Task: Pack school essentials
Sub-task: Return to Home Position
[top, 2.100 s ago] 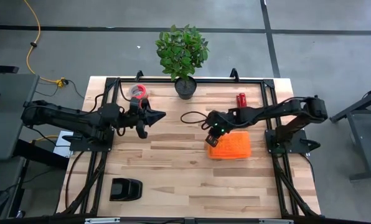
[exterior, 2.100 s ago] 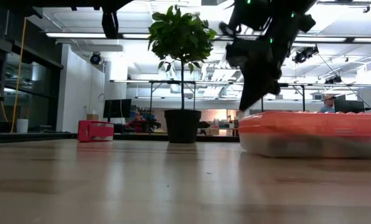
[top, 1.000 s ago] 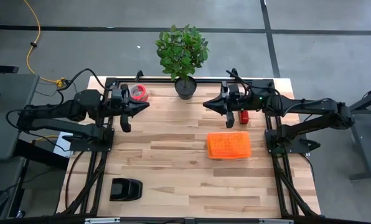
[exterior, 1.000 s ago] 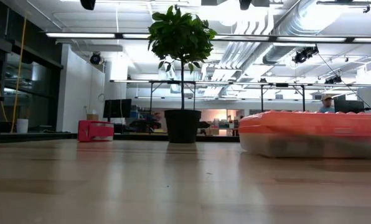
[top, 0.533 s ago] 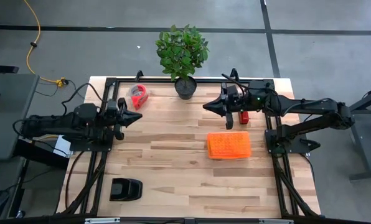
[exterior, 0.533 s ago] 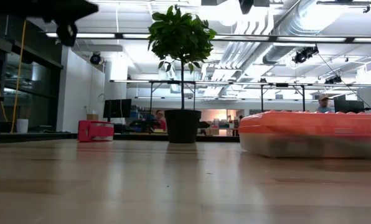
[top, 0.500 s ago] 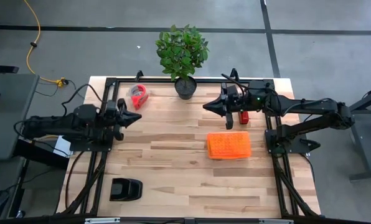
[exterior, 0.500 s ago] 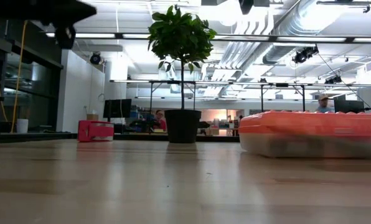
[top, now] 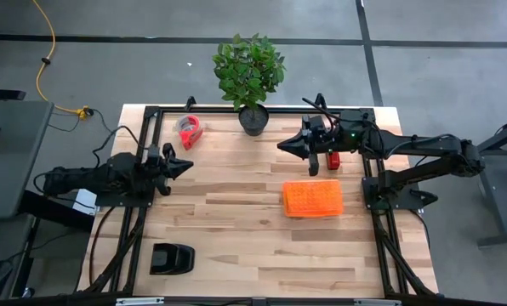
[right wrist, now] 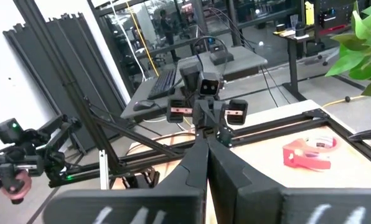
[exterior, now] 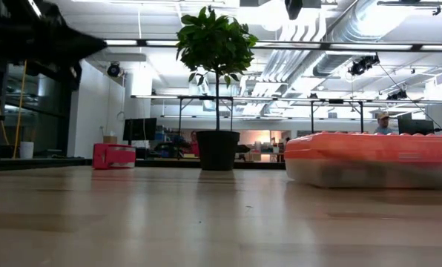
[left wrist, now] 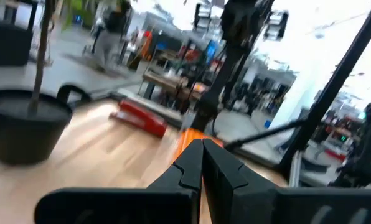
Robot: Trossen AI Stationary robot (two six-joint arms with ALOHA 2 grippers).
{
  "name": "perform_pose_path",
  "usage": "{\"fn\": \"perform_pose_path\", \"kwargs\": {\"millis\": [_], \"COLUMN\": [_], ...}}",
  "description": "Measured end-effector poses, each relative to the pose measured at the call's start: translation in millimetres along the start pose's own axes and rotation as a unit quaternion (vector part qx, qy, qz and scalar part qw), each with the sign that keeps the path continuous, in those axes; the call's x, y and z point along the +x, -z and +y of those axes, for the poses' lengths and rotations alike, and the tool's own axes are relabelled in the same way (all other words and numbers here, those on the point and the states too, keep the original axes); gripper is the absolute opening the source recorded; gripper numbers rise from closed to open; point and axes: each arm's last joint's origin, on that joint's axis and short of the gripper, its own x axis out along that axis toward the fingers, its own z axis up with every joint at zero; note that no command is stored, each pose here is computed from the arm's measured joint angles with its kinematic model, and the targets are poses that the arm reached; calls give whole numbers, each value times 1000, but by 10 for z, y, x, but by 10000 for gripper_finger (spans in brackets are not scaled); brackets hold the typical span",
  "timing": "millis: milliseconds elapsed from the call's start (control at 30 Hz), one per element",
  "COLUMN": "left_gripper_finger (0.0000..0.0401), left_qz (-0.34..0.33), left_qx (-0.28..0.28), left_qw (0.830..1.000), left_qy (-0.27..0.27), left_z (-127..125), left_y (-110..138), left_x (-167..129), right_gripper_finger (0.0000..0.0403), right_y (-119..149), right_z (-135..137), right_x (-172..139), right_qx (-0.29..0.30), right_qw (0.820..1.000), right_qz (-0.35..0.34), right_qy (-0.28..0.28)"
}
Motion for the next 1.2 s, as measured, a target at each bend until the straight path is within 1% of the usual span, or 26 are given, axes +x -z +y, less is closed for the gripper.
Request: {"fn": "perform_pose_path", "kwargs": {"millis": [133,267,400,467,533,667,733,800,900,967,1100,1200], "left_gripper_finger": [0,0,0,0,0,0,0,0,0,0,0,0], "left_qz": [28,48,51,54,54,55,55,55,55,55,55,55], "left_qx": [7,5,2,-15,-26,-21,-23,-25,-25,-25,-25,-25], "left_qw": [1000,999,999,998,998,998,998,998,998,998,998,998], "left_qy": [-5,14,16,14,14,15,15,15,15,15,15,15], "left_z": [61,53,52,53,53,52,52,52,52,52,52,52], "left_y": [166,187,192,197,196,197,197,197,197,197,196,196], "left_x": [16,25,29,31,31,32,32,32,32,32,32,32], "right_gripper_finger": [0,0,0,0,0,0,0,0,0,0,0,0], "right_y": [5,10,20,28,45,99,186,315,589,761,1047,1187], "right_z": [5,8,13,15,24,48,50,41,4,9,58,100], "right_x": [1,1,-4,-15,-65,-230,-347,-488,-704,-843,-1069,-1203], "right_qx": [0,4,14,19,21,11,6,7,25,35,55,56], "right_qw": [1000,1000,1000,999,999,998,998,1000,999,998,996,994], "right_qz": [2,6,14,21,39,65,53,26,-26,-55,-76,-91], "right_qy": [-1,-8,-15,-18,-17,-10,-13,-6,11,11,9,-3]}}
